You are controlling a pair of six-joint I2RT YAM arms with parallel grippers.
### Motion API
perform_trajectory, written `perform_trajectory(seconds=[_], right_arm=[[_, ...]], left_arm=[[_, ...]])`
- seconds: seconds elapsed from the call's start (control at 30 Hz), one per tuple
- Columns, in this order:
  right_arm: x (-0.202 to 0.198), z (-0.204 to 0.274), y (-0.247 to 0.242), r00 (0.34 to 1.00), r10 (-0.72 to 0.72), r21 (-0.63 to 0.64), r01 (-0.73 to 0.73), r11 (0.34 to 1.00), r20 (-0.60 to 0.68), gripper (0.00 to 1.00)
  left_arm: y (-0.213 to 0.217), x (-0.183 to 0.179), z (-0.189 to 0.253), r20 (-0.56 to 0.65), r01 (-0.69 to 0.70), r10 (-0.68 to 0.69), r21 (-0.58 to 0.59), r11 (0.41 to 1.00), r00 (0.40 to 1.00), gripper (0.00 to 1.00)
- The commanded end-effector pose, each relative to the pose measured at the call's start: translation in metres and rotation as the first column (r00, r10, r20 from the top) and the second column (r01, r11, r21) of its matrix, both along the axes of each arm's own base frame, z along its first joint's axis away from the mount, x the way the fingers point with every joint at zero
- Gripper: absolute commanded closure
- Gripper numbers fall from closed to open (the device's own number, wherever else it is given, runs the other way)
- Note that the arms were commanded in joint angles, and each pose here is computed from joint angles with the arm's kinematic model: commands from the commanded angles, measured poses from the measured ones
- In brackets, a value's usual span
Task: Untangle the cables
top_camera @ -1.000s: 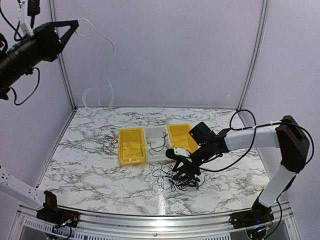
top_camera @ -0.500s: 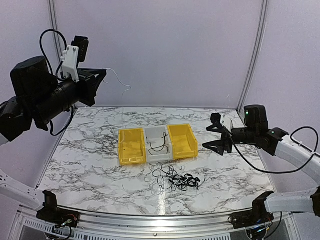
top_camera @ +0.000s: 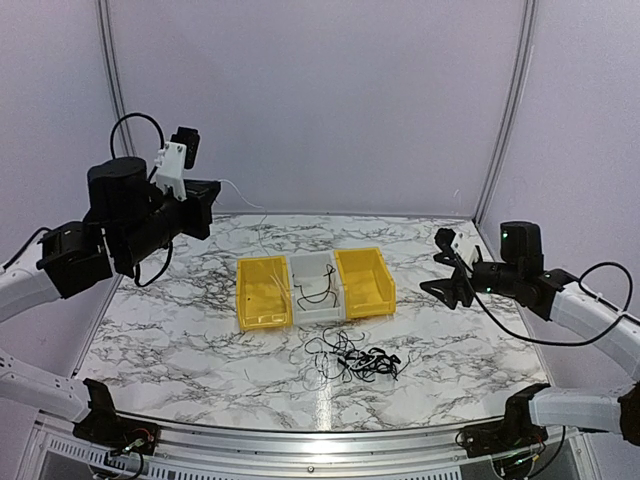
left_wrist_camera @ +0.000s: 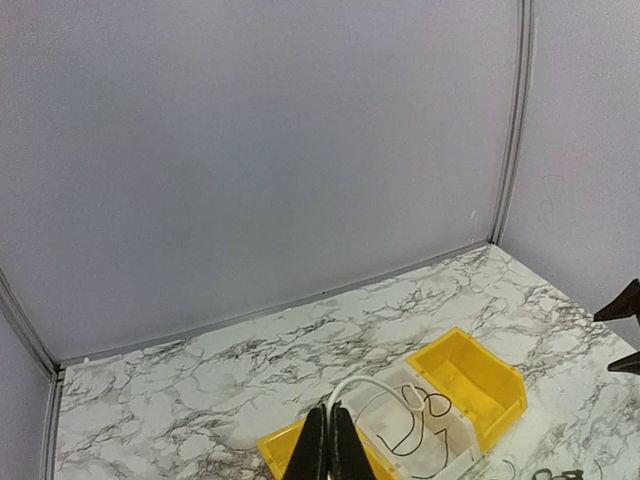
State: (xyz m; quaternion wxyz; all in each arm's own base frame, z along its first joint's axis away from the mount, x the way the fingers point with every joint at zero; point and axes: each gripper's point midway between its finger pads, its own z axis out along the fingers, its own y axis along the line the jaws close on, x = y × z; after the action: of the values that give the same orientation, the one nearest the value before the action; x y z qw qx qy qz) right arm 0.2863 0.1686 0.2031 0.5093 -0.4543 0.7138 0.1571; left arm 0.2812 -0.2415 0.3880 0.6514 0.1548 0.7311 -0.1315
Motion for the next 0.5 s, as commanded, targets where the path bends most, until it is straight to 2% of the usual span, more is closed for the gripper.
perform_trajectory(seconds=[0.0,0.47], right_arm=[[0.007,0.005,-0.007,0.998,-0.029,-0.015,0.029,0.999,0.048,0.23],[0.01,-0.005,-0.011,0.998,-0.04,-0.057,0.043,0.997,0.05,0.24]], left_arm=[[0.006,0.021,-0.006,0.009,-0.029,0.029,-0.069,0.997,1.0,1.0],[-0.004,0.061,-0.074,-0.121,-0.013,0.011,-0.019,1.0,0.993,1.0]])
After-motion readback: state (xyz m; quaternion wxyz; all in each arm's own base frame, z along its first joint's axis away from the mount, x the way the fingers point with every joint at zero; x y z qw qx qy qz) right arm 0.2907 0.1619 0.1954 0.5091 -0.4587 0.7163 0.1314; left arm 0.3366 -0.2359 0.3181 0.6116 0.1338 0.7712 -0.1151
